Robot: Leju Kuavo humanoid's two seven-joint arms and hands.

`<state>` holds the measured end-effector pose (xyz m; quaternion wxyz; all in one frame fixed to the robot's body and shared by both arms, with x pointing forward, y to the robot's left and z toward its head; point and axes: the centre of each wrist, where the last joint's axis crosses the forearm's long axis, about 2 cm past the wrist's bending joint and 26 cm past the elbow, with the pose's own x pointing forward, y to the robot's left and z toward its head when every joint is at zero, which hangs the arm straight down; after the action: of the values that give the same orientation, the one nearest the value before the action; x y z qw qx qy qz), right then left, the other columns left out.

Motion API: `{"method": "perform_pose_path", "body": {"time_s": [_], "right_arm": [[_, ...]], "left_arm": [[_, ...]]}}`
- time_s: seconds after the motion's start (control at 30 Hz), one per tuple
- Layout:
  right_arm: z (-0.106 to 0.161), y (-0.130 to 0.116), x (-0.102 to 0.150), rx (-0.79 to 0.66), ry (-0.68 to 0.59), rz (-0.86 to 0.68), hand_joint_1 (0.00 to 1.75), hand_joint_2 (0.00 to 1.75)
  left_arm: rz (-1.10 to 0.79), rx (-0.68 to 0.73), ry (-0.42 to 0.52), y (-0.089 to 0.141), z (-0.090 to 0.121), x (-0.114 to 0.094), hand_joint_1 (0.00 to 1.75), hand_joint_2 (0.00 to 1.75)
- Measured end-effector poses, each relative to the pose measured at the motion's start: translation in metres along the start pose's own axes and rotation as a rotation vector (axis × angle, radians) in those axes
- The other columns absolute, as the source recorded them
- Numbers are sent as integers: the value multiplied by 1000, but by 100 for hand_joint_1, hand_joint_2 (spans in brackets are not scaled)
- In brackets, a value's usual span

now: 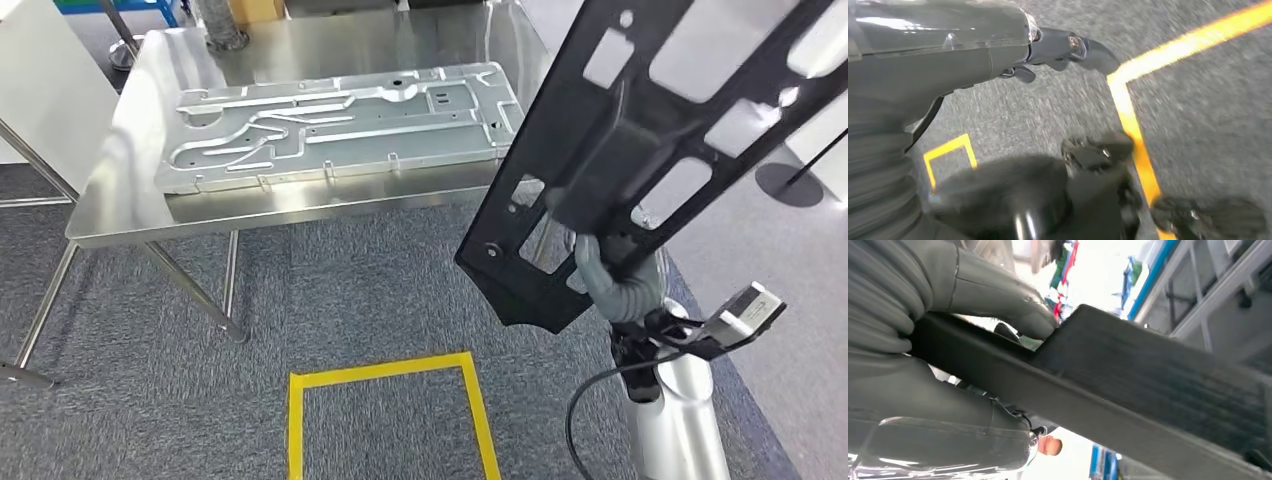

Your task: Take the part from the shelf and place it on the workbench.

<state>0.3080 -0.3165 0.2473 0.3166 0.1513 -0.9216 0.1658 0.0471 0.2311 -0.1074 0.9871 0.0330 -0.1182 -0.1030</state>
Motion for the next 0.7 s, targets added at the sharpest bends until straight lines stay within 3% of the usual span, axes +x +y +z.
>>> {"method": "perform_pose_path", "body": {"time_s": [0.4, 0.6, 0.7], "right_arm": [[-1, -3, 0, -7, -21, -11, 175, 175], [-16, -11, 11, -11, -98, 14, 175, 175], [-9, -9, 8, -21, -74, 4, 175, 175]], "left_arm": [[4, 6, -9, 4, -1, 2, 0, 175], [-1, 21, -39, 11, -3, 18, 0, 175], [-1, 18, -24, 9, -2, 10, 0, 175]]}}
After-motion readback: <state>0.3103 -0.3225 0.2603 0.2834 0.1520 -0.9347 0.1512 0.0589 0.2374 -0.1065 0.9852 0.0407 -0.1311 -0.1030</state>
